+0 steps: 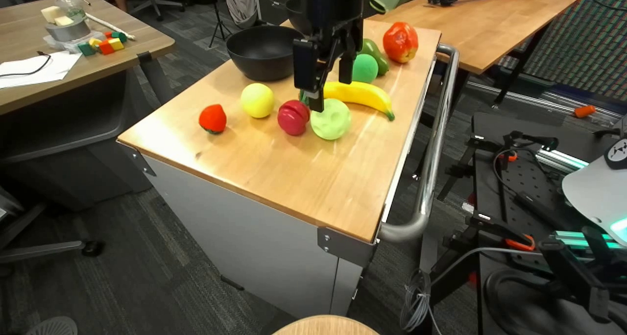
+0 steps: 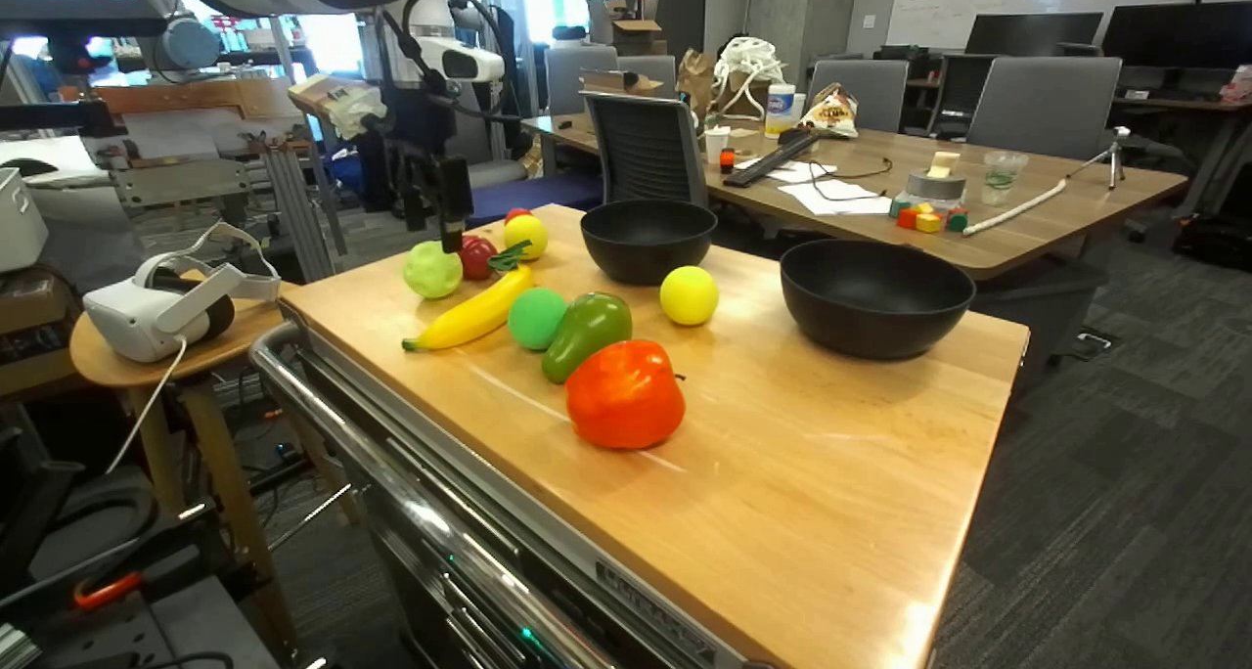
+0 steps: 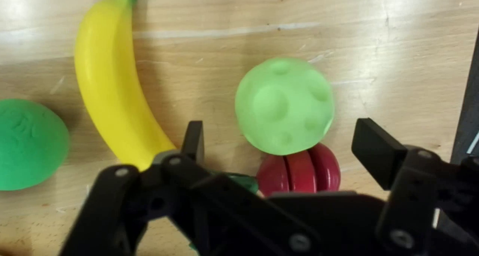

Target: Place the fruits and vegetables inside the two black bowls

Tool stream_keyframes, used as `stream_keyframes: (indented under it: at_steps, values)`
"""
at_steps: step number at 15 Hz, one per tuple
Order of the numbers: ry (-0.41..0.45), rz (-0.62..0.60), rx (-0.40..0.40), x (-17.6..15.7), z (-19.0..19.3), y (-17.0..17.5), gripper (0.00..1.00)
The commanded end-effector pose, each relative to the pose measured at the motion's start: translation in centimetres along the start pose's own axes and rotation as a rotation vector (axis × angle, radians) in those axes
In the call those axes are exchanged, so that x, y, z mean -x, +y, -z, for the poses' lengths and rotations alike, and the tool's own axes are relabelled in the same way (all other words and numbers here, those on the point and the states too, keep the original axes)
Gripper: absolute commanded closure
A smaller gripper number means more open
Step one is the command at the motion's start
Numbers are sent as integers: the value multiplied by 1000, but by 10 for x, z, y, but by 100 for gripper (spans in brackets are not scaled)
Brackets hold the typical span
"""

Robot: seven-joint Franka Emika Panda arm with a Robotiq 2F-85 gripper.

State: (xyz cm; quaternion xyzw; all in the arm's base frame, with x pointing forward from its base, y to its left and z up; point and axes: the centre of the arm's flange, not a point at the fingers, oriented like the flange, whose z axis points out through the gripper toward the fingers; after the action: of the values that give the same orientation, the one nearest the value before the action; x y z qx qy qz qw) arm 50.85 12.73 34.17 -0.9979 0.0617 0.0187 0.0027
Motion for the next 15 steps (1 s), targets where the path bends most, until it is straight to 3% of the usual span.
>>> stream_keyframes:
  at_steps: [1, 6, 8, 15]
  values:
    - [-10, 16, -42, -1, 5, 1, 0]
    - [-108, 10, -31, -12, -38, 1, 1]
    - [-146, 2, -35, -11, -53, 2, 26]
    - [-168, -14, -101, -16, -41, 9, 75]
